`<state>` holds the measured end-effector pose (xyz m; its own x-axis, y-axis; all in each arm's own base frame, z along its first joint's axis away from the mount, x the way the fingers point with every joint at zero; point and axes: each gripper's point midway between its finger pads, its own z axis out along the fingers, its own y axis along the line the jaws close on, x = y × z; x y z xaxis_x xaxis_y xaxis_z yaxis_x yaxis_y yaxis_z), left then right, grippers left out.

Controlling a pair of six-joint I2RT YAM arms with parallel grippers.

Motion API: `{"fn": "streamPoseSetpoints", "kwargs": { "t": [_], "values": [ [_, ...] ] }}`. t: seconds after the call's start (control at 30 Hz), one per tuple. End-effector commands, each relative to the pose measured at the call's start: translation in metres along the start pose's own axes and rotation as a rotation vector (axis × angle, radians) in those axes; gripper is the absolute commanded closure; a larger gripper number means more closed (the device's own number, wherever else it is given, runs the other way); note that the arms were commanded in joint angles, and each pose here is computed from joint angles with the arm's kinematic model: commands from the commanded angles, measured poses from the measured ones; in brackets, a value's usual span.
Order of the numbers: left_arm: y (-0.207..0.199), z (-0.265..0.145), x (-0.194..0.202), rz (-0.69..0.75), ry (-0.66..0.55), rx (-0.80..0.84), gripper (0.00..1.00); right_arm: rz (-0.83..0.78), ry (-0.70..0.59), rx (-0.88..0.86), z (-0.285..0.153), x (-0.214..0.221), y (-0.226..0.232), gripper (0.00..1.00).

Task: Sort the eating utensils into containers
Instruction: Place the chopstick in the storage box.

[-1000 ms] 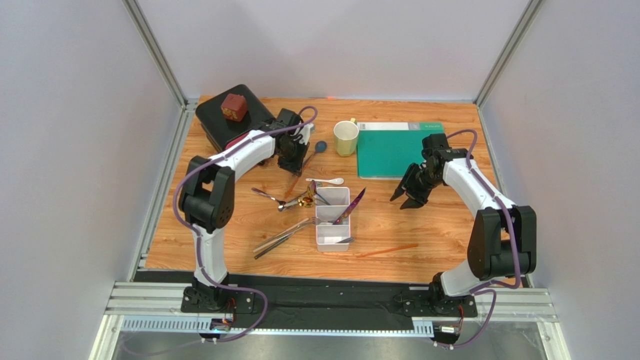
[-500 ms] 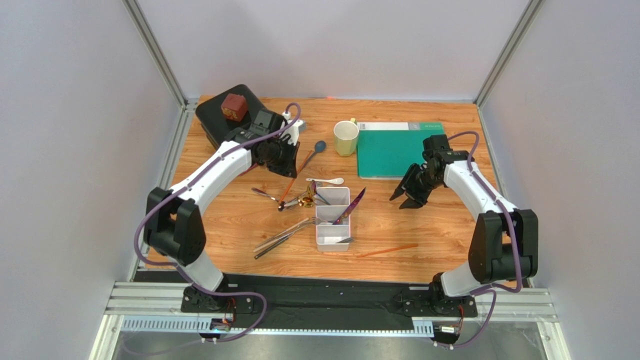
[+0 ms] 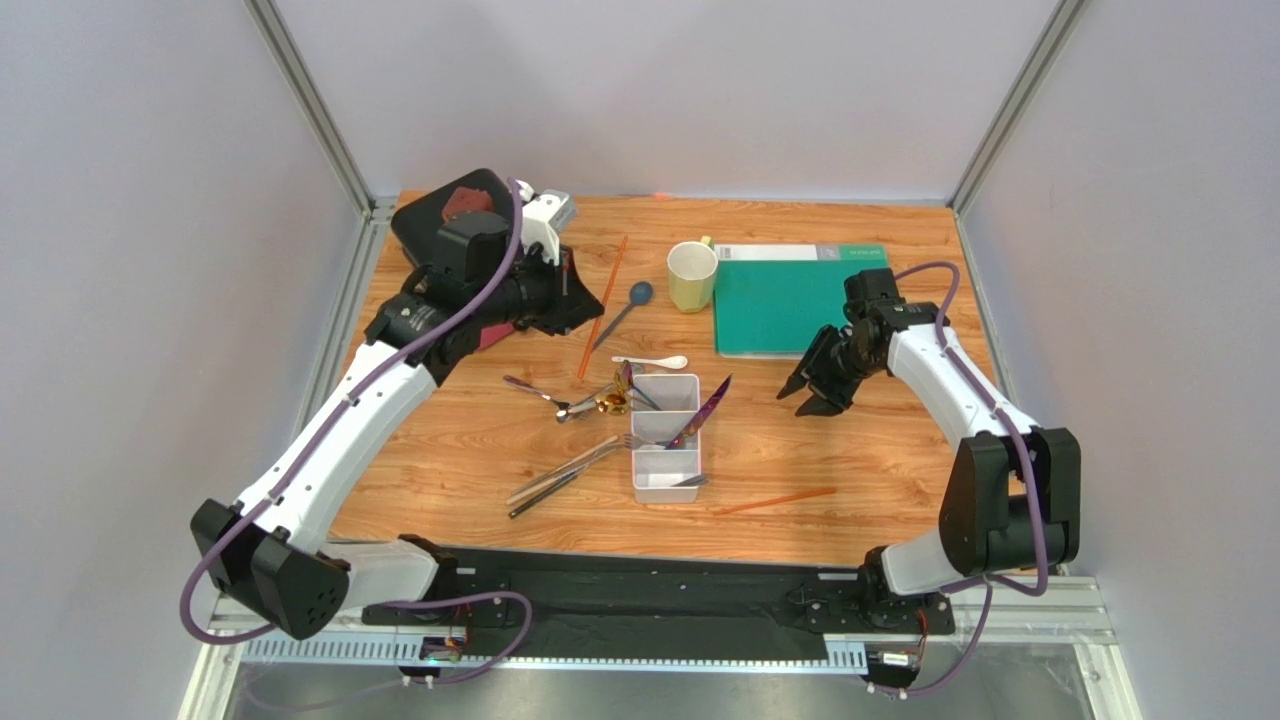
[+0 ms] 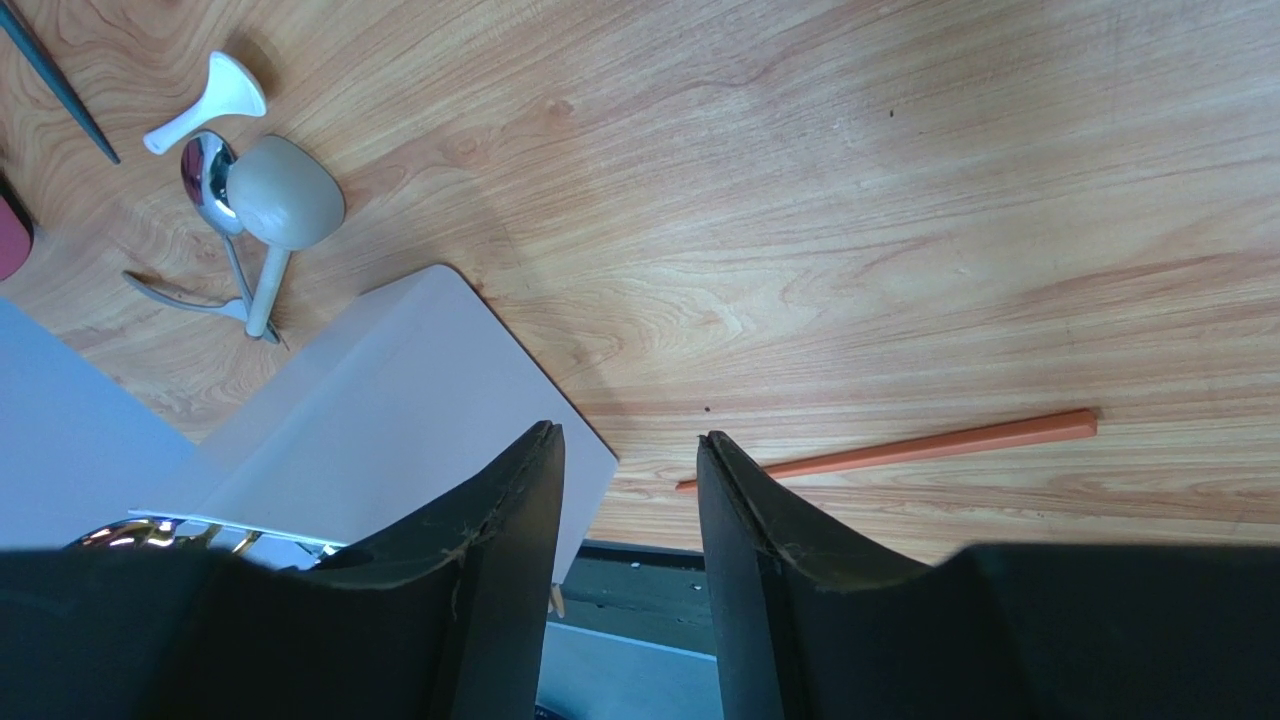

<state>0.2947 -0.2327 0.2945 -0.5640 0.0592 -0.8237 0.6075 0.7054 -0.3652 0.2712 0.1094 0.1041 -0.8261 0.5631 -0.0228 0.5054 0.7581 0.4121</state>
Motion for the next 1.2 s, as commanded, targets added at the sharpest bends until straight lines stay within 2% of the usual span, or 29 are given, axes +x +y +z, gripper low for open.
{"fn": "streamPoseSetpoints", "kwargs": {
  "t": [0.0, 0.07, 0.23, 0.43, 0.5, 0.63, 0.73, 0.93, 1.17],
  "values": [
    [-0.030, 0.002, -0.017, -0.038, -0.110, 0.128, 1.00, 0.000, -0.037, -0.042, -0.008, -0.002, 0.011, 0.57],
    [-0.041, 0.005, -0.021, -0.067, -0.127, 0.176, 1.00, -0.005, -0.039, -0.045, -0.009, -0.003, 0.013, 0.58],
    [-0.067, 0.005, -0.023, -0.047, -0.075, 0.284, 1.00, -0.014, -0.028, -0.034, -0.006, -0.002, 0.012, 0.58],
    [-0.079, 0.009, 0.003, 0.001, -0.025, 0.370, 1.00, -0.017, -0.021, -0.039, 0.001, -0.001, 0.016, 0.58],
    [-0.092, 0.010, 0.015, 0.036, 0.000, 0.488, 1.00, -0.018, -0.016, -0.036, 0.002, 0.000, 0.016, 0.58],
    [-0.091, 0.014, 0.039, 0.069, 0.046, 0.519, 1.00, -0.021, -0.014, -0.033, 0.003, 0.001, 0.015, 0.58],
    [-0.090, 0.014, 0.046, 0.156, -0.001, 0.515, 1.00, -0.020, -0.011, -0.031, 0.004, 0.002, 0.015, 0.58],
    [-0.089, 0.017, 0.064, 0.292, -0.019, 0.548, 1.00, -0.021, -0.011, -0.029, 0.005, 0.004, 0.014, 0.58],
    [-0.093, 0.030, 0.072, 0.332, -0.061, 0.558, 1.00, -0.019, -0.007, -0.030, 0.005, 0.007, 0.014, 0.58]
  ]
}}
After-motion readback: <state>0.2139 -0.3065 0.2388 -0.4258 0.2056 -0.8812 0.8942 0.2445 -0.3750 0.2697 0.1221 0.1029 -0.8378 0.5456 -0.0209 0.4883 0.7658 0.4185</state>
